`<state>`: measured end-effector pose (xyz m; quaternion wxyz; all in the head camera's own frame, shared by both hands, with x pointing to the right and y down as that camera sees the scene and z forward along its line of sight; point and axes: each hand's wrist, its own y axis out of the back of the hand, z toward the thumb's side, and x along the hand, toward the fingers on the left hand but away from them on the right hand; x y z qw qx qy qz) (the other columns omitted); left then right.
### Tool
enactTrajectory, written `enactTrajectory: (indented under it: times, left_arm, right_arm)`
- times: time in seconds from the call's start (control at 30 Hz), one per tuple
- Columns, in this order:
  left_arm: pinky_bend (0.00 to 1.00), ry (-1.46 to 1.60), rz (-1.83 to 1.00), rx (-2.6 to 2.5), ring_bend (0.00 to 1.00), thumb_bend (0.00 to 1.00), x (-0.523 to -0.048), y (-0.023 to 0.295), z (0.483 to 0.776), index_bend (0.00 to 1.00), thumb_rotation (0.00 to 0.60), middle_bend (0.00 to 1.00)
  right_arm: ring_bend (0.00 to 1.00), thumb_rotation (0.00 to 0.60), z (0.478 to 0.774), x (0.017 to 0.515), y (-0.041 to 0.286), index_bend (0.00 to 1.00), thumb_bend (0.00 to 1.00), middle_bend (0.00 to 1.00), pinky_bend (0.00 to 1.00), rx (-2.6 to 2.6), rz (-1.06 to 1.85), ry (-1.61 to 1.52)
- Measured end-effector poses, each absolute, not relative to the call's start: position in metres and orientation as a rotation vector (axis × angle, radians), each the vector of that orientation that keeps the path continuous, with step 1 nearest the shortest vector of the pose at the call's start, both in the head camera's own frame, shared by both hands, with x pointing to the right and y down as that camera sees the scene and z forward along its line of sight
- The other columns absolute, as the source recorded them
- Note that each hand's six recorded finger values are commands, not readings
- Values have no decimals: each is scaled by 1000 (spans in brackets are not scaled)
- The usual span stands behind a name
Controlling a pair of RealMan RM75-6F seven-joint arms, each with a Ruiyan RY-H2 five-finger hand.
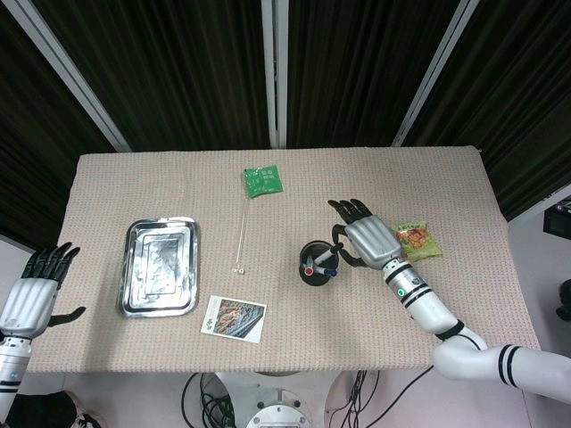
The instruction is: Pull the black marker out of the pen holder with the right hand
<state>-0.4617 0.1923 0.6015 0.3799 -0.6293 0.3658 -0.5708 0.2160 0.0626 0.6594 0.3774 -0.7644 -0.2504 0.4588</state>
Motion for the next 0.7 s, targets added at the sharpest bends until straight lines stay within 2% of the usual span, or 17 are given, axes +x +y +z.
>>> enactTrajectory:
  times: [0.53, 0.7]
  left_arm:
    - [16, 929, -1445, -1611, 0, 123, -458, 191, 601, 47, 600, 0]
    - [16, 928, -1445, -1610, 0, 124, -457, 191, 601, 47, 600, 0]
  right_arm:
    - [0, 600, 596, 244, 46, 707, 353, 8, 0, -1895, 1065, -813]
    - [0, 600, 589, 261, 36, 722, 354, 24, 0, -1854, 1088, -855]
